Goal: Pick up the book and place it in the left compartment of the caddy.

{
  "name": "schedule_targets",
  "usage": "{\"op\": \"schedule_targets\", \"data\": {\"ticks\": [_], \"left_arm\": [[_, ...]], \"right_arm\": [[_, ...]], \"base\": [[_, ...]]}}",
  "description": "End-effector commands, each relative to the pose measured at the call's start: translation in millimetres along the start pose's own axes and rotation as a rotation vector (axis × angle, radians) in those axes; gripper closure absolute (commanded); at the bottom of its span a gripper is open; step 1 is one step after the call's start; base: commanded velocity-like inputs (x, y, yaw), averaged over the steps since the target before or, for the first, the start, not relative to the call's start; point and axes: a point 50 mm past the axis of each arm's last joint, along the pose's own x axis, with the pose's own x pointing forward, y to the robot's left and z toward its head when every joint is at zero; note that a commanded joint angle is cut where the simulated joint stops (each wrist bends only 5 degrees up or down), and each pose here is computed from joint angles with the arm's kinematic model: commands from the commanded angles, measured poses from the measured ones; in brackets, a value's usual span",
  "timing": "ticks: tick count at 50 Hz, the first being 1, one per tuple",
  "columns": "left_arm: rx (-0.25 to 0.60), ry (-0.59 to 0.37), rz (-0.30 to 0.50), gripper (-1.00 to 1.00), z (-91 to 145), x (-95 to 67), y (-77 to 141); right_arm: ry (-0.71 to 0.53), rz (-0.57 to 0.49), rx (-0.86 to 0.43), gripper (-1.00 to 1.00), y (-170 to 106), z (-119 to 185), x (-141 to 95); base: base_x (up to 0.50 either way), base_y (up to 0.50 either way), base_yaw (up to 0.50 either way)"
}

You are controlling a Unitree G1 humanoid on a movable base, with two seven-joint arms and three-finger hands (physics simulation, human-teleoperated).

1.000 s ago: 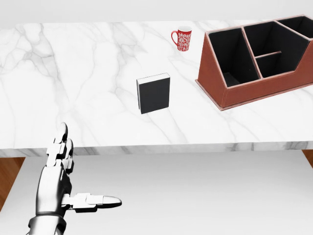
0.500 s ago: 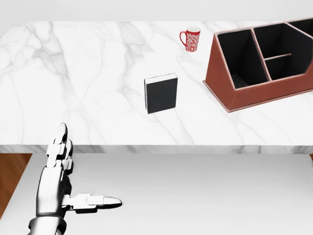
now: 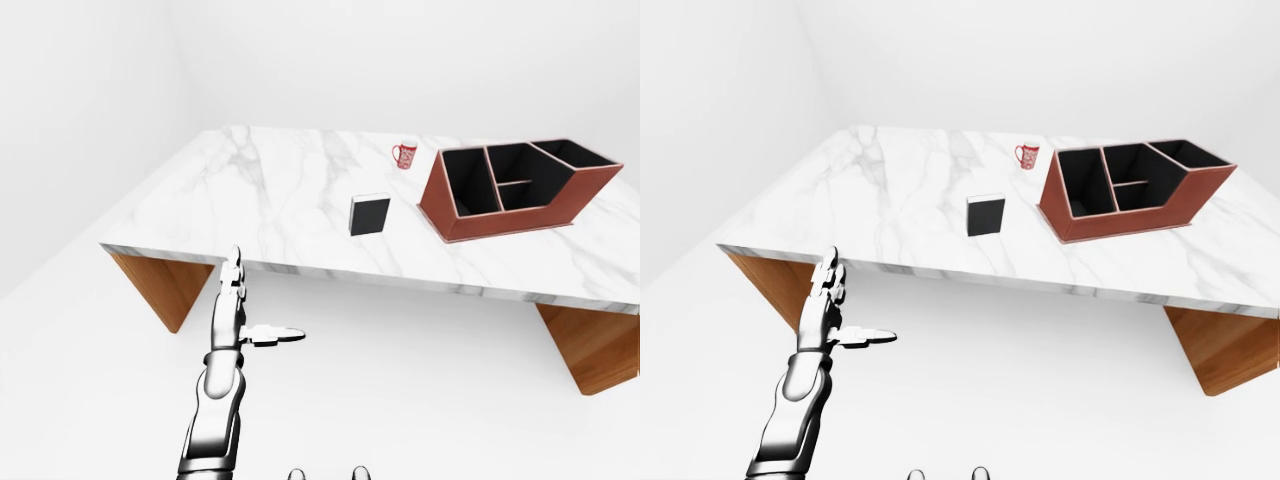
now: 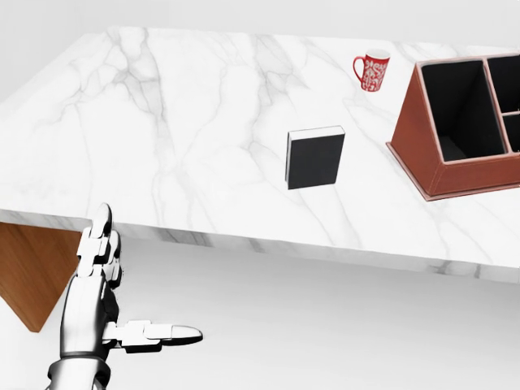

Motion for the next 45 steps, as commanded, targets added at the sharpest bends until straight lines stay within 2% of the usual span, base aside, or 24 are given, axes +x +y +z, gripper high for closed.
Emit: {"op": "schedule_targets", "data": {"ticks": [1, 45], "left_arm": [[0.001, -0.006, -0.002, -1.0, 1.4, -0.7, -0.2], [0.006, 0.01, -0.004, -1.0, -2.3, 0.0, -1.0]], "right_arm": [[-0.005, 0.005, 0.002, -1.0, 0.8, 1.6, -0.2], [0.012, -0.005, 0.0, -1.0, -1.3, -4.0, 0.8]], "base": [[0.0, 0.0, 0.23], [0.0, 0.0, 0.22]]}}
